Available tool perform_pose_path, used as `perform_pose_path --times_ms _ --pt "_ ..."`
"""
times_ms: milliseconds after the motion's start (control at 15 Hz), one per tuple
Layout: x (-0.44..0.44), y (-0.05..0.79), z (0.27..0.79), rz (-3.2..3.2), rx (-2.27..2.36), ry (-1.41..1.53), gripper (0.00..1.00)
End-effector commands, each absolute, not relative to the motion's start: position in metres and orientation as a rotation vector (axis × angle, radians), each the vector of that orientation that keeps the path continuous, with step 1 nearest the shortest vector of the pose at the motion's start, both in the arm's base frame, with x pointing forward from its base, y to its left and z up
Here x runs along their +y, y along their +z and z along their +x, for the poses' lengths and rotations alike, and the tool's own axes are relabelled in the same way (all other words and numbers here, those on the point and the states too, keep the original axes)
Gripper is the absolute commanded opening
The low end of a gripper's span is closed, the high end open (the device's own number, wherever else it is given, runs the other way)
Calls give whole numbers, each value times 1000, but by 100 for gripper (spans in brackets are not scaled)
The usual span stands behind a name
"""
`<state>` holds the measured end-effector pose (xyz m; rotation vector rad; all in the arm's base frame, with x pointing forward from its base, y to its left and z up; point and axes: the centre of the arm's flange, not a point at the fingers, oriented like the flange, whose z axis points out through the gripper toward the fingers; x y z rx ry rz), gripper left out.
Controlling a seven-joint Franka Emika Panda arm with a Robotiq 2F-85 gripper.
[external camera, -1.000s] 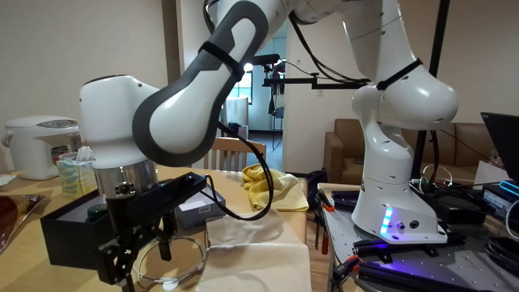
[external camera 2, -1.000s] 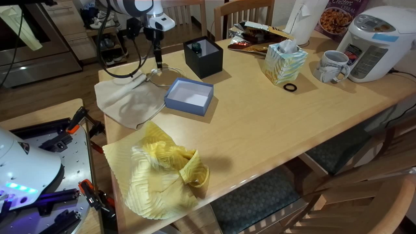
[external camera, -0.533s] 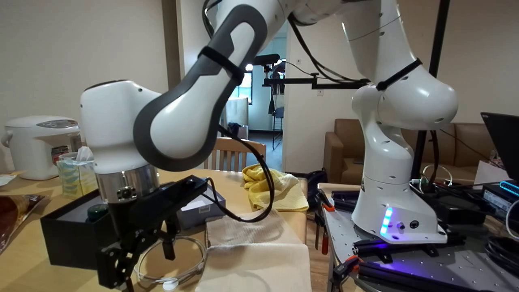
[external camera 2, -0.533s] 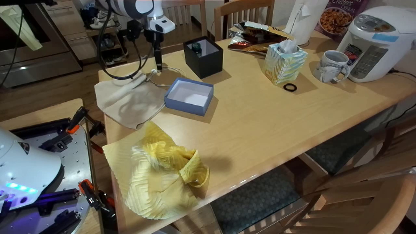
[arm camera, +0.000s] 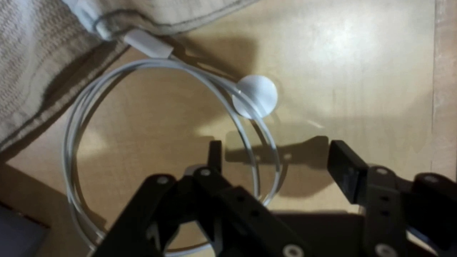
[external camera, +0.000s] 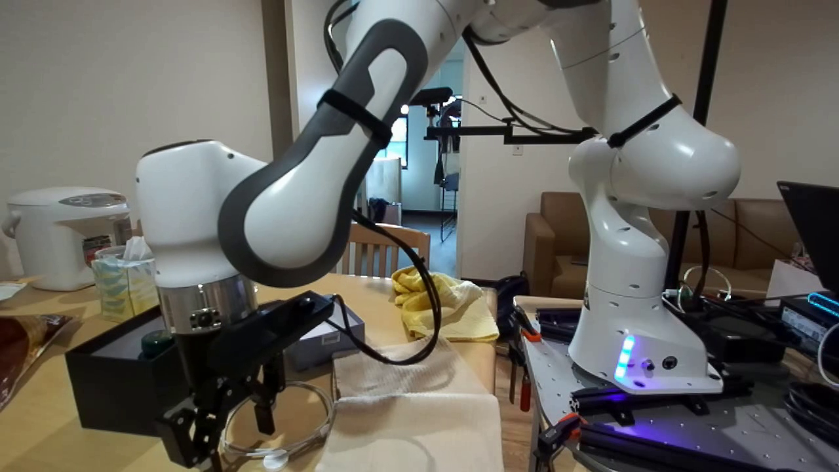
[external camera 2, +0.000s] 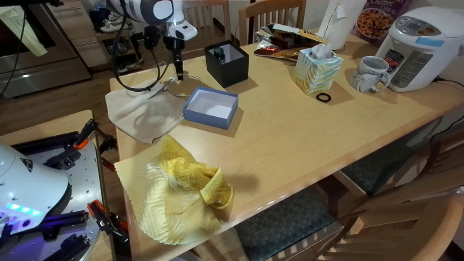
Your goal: Put the cable in the black box
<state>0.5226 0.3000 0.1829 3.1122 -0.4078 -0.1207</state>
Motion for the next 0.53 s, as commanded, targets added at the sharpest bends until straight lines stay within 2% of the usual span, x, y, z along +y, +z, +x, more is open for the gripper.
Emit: perform_pose_path --times_ms 0,467 --pt "298 174 524 3132 -420 -94 46" --pt "297 183 526 3140 -428 -51 2"
